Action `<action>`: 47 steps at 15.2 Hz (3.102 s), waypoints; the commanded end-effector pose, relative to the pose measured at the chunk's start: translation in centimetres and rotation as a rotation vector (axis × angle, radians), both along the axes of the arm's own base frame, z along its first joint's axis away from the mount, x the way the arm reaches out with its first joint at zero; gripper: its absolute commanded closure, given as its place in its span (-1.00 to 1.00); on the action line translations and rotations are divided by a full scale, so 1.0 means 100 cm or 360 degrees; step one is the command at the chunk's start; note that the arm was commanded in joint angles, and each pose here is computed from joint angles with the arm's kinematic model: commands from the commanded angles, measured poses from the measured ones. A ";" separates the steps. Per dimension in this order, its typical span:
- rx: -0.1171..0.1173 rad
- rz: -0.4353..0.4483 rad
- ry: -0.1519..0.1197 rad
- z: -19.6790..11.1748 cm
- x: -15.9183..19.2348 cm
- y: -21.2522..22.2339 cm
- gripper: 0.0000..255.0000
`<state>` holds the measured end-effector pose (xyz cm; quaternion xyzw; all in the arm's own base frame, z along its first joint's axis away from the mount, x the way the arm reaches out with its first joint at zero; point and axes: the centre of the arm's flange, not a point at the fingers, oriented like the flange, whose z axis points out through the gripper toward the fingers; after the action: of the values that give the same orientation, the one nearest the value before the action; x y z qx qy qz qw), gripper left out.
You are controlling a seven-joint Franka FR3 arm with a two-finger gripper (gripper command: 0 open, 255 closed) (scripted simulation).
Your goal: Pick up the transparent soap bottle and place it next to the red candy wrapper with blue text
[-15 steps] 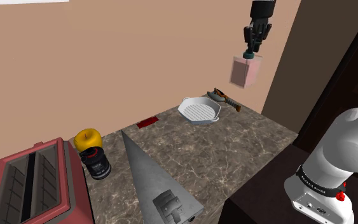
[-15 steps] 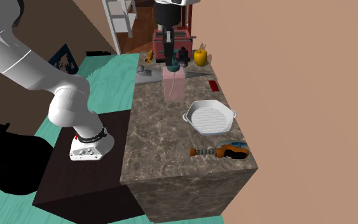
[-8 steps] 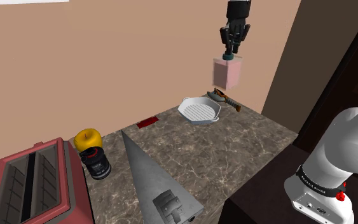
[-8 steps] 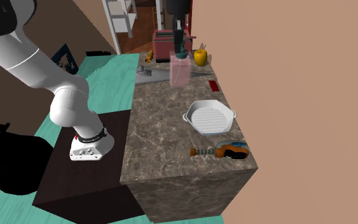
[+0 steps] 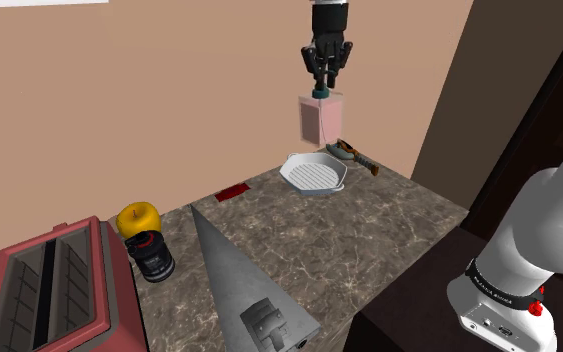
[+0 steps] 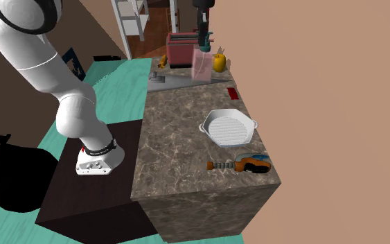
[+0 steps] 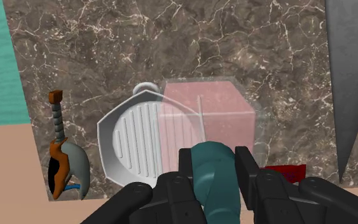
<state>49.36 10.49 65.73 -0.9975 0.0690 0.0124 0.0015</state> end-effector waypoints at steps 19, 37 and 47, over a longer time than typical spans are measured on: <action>0.0001 -0.0002 0.0000 -0.047 0.069 0.132 1.00; 0.0001 -0.0002 0.0000 -0.142 0.069 0.132 1.00; 0.0001 -0.0002 0.0000 -0.195 0.069 0.132 1.00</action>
<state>56.29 23.69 46.78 -0.9975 0.0696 0.0126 0.0017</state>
